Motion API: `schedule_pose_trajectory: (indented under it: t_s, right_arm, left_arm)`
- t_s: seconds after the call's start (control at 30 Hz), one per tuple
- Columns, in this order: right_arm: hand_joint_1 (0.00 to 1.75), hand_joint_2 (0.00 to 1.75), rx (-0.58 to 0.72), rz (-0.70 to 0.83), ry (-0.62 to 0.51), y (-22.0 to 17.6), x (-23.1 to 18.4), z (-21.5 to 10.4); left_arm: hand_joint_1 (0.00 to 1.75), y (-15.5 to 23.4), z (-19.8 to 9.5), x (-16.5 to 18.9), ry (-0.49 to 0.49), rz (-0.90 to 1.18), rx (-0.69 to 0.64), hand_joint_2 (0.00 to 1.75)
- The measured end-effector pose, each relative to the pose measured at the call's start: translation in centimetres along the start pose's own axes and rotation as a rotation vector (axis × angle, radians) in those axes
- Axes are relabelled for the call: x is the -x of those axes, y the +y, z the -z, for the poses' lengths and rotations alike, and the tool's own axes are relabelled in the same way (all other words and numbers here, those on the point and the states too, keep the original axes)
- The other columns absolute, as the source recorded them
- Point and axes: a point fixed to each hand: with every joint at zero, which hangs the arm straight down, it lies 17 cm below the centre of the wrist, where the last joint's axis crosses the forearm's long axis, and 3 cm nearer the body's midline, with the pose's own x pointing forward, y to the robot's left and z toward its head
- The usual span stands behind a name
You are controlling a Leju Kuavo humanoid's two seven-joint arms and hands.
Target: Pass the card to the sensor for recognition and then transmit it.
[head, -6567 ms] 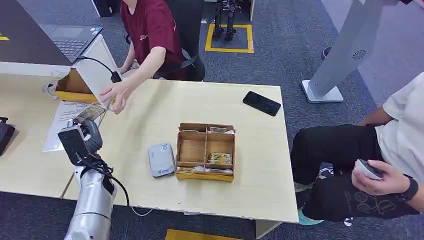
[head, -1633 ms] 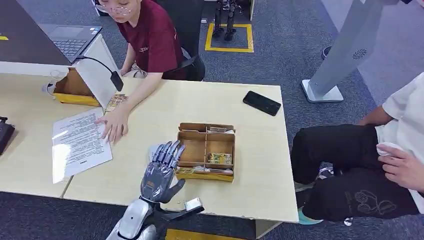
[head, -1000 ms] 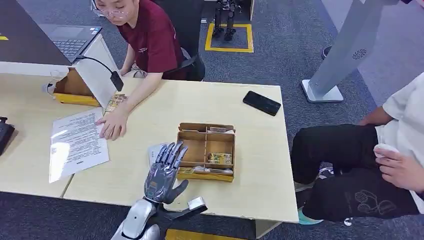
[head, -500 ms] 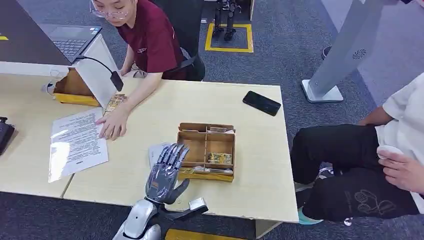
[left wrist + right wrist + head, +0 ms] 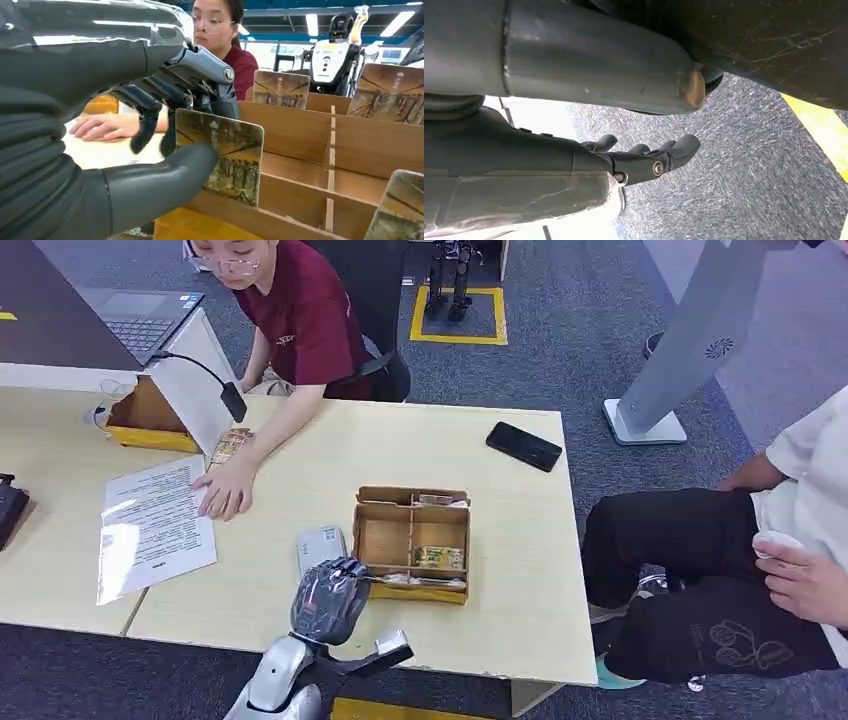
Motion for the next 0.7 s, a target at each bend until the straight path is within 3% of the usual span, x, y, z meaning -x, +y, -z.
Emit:
schedule_pose_trajectory:
  t_s: [0.17,0.37,0.4,0.43,0.7]
  right_arm:
    - [0.00,0.00,0.000,0.000,-0.001,0.0,0.0,0.0]
    - [0.00,0.00,0.001,-0.001,-0.002,0.0,0.0,0.0]
    - [0.00,0.00,0.001,-0.002,-0.002,0.0,0.0,0.0]
    - [0.00,0.00,0.001,-0.002,-0.002,0.0,0.0,0.0]
    - [0.00,0.00,0.005,-0.006,-0.008,-0.1,-0.2,0.0]
  left_arm:
    - [1.47,0.1,-0.1,0.4,0.006,-0.007,-0.003,1.75]
    - [1.55,0.0,-0.1,0.5,0.008,-0.008,-0.002,1.75]
    - [1.75,0.0,-0.1,0.5,0.009,-0.008,-0.002,1.75]
    - [1.75,0.0,-0.1,0.5,0.010,-0.009,-0.002,1.75]
    - [1.45,2.1,0.9,1.4,0.050,-0.222,-0.069,1.75]
